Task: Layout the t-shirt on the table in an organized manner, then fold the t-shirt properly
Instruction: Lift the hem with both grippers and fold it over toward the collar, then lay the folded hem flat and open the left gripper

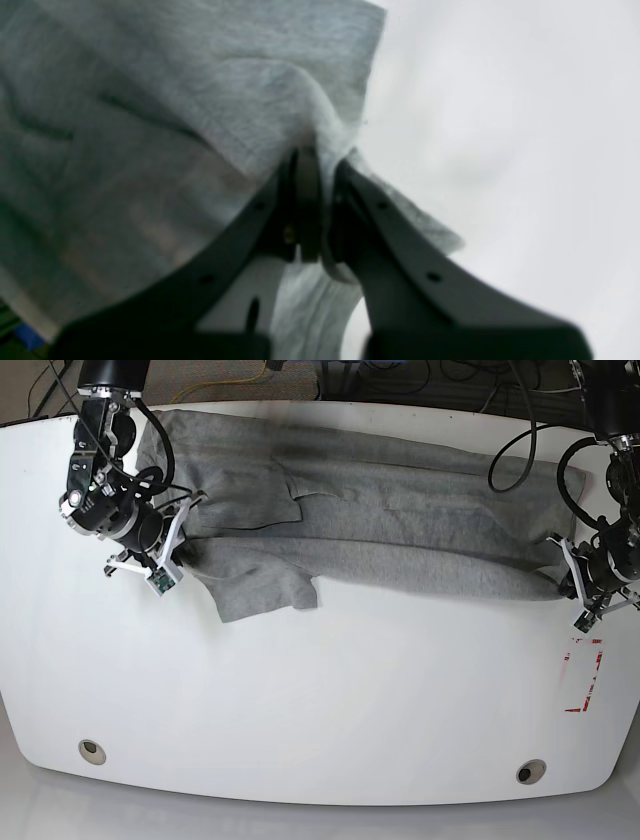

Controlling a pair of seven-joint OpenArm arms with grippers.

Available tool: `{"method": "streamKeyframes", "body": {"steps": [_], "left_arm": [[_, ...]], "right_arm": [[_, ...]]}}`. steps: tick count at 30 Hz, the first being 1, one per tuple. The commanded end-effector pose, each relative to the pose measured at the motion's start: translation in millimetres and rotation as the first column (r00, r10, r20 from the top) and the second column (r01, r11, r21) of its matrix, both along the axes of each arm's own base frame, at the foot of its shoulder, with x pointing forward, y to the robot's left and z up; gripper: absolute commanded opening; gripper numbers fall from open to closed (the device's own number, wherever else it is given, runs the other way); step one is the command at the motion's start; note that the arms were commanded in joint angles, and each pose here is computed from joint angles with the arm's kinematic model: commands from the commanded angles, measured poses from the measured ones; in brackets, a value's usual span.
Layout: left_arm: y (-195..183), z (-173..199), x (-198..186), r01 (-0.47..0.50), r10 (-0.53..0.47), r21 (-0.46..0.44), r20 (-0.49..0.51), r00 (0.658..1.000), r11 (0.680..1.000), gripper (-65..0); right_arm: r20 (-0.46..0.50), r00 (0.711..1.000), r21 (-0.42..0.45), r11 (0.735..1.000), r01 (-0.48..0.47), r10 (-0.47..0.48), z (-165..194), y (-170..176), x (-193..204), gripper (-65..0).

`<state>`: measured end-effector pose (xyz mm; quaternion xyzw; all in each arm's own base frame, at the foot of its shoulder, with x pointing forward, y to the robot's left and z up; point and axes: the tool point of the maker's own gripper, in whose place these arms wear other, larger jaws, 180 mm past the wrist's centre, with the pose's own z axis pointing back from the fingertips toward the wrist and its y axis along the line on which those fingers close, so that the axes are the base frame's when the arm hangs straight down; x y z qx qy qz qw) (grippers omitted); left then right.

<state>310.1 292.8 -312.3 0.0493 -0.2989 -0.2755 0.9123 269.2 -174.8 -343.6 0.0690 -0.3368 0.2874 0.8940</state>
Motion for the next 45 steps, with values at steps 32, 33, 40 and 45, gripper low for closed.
{"method": "streamKeyframes", "body": {"steps": [32,33,40,45], "left_arm": [[15,-25,-41,0.007,-0.002,0.05,-0.112,0.994,0.999,-65.0],[15,-26,-42,0.007,-0.002,0.05,-0.116,0.993,0.999,-65.0],[14,-32,-48,0.011,-0.004,0.048,-0.137,0.991,0.999,-65.0],[14,-34,-51,0.011,-0.004,0.047,-0.144,0.99,0.999,-54.6]], "right_arm": [[-0.112,0.992,-0.021,0.999,0.047,-0.049,-25,-19,-52,-64.4],[-0.112,0.992,-0.021,0.999,0.047,-0.049,-25,-19,-52,-64.4],[-0.114,0.992,-0.02,0.999,0.048,-0.05,-26,-20,-52,-61.5],[-0.112,0.992,-0.021,0.999,0.048,-0.05,-25,-20,-52,-41.4]]}}
